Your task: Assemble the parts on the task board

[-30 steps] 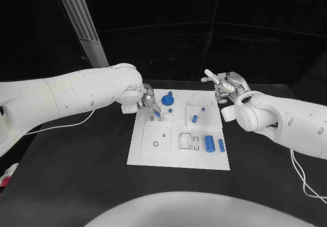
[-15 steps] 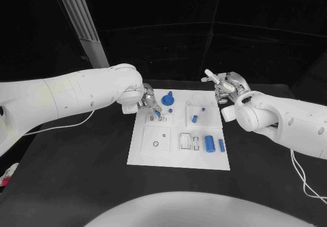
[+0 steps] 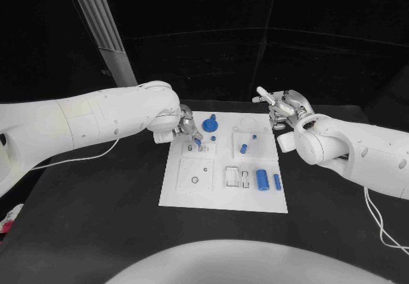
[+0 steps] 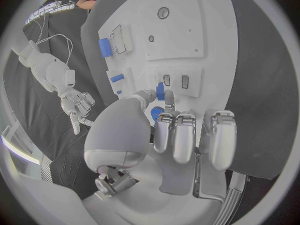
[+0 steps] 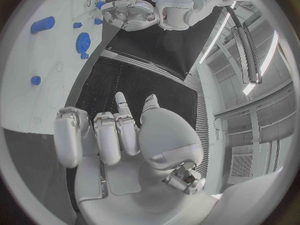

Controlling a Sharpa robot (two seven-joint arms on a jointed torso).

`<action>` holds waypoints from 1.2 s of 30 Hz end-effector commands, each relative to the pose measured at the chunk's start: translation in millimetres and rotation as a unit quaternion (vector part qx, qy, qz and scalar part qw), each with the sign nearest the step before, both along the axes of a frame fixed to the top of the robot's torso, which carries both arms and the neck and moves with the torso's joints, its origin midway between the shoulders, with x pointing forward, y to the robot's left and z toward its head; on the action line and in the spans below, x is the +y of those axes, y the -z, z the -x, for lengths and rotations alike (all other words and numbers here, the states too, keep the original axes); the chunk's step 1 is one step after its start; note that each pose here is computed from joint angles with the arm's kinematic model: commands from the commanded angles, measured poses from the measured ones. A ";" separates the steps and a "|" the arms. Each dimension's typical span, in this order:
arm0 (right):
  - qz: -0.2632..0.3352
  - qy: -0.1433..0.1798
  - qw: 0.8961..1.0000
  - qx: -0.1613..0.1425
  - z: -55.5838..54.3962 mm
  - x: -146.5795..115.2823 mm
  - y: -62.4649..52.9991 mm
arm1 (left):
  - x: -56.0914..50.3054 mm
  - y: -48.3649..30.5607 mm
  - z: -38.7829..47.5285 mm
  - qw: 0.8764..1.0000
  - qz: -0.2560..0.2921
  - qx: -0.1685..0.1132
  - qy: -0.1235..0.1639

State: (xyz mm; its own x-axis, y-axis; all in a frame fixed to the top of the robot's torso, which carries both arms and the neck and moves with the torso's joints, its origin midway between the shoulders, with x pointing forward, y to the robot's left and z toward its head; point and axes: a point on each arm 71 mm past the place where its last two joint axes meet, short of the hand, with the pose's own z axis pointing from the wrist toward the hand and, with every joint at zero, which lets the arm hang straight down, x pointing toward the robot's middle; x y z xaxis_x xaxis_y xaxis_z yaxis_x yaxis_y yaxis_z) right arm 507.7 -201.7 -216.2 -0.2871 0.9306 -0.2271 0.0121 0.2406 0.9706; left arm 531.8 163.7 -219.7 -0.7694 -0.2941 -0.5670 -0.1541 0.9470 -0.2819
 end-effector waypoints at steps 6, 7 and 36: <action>-0.002 0.001 1.000 -0.005 -0.2 -0.3 -1.8 | -0.5 1.0 -0.4 1.000 -0.017 -0.019 0.004; -0.002 0.001 1.000 -0.005 -0.2 -0.3 -1.8 | -0.6 1.1 -0.4 1.000 -0.018 -0.020 0.004; -0.002 0.001 1.000 -0.005 -0.4 -0.6 -1.7 | -10.9 3.4 8.4 0.998 -0.026 -0.061 0.019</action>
State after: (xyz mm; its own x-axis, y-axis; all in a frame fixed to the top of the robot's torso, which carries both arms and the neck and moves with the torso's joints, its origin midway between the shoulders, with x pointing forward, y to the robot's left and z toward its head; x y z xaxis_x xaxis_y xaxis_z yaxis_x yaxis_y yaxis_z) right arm 507.8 -202.4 -216.2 -0.2856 0.9309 -0.2277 0.0118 0.2410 0.9705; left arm 522.5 152.7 -224.5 -0.7160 -0.2429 -0.6545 -0.0939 0.9625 -0.2545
